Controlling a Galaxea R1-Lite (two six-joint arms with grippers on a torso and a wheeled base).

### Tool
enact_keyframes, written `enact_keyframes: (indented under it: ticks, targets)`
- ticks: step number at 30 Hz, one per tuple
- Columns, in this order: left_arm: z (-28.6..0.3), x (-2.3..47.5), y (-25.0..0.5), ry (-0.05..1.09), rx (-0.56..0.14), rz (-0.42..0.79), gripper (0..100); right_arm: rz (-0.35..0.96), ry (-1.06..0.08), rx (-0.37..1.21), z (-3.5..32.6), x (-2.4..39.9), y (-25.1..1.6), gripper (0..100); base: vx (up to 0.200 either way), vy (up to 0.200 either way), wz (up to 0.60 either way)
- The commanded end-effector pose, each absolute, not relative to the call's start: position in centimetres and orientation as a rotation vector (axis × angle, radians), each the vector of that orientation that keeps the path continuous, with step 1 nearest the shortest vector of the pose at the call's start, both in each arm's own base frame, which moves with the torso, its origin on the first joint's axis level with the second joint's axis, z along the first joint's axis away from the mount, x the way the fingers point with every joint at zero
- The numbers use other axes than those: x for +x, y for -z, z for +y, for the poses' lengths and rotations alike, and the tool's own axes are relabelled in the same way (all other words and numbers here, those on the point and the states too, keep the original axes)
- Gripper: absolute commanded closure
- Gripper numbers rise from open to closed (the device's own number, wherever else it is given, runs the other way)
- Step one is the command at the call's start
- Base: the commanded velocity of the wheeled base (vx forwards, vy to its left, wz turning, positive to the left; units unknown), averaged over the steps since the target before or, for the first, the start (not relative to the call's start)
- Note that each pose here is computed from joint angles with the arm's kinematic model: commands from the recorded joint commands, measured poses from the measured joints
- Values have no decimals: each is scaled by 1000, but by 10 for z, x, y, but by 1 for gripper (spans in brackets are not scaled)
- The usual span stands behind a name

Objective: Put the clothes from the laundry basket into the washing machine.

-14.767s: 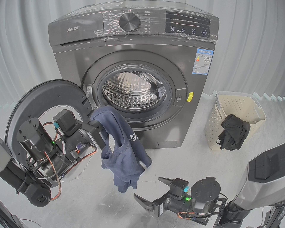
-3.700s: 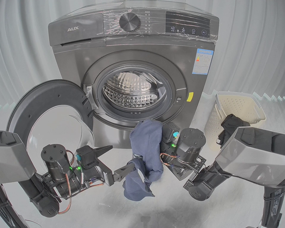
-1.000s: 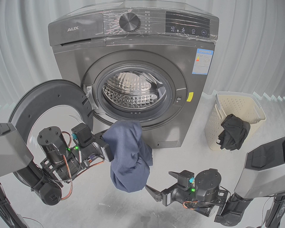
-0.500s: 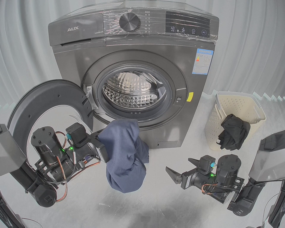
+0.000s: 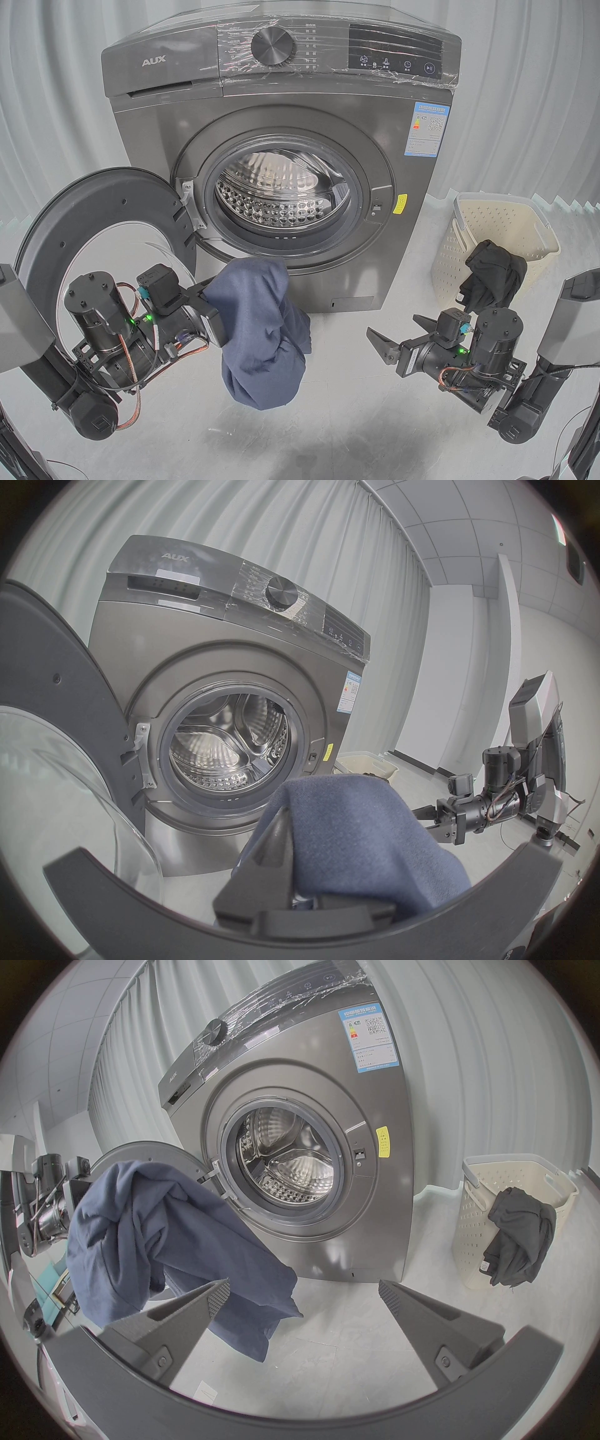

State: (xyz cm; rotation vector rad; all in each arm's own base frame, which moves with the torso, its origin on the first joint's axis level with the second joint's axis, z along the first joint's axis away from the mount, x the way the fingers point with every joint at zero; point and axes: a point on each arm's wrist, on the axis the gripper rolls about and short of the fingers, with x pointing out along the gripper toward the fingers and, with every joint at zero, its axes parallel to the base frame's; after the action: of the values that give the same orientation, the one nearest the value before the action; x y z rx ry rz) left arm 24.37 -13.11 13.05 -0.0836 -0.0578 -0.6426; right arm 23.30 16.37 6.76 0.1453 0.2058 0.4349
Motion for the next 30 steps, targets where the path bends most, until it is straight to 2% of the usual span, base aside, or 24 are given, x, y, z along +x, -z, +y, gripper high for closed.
enact_keyframes:
  ticks: [1, 22, 30]
  targets:
    - [-133, 246, -126, 640, -82, -41, 100, 189, -433, 151, 163, 233, -72, 0, 0, 0, 0]
    - [-133, 247, -123, 640, -74, -32, 100, 177, -448, 155, 167, 232, -75, 0, 200, 0, 0]
    - [-135, 248, -120, 642, -68, -23, 100, 170, -463, 158, 170, 229, -77, 0, 0, 0, 0]
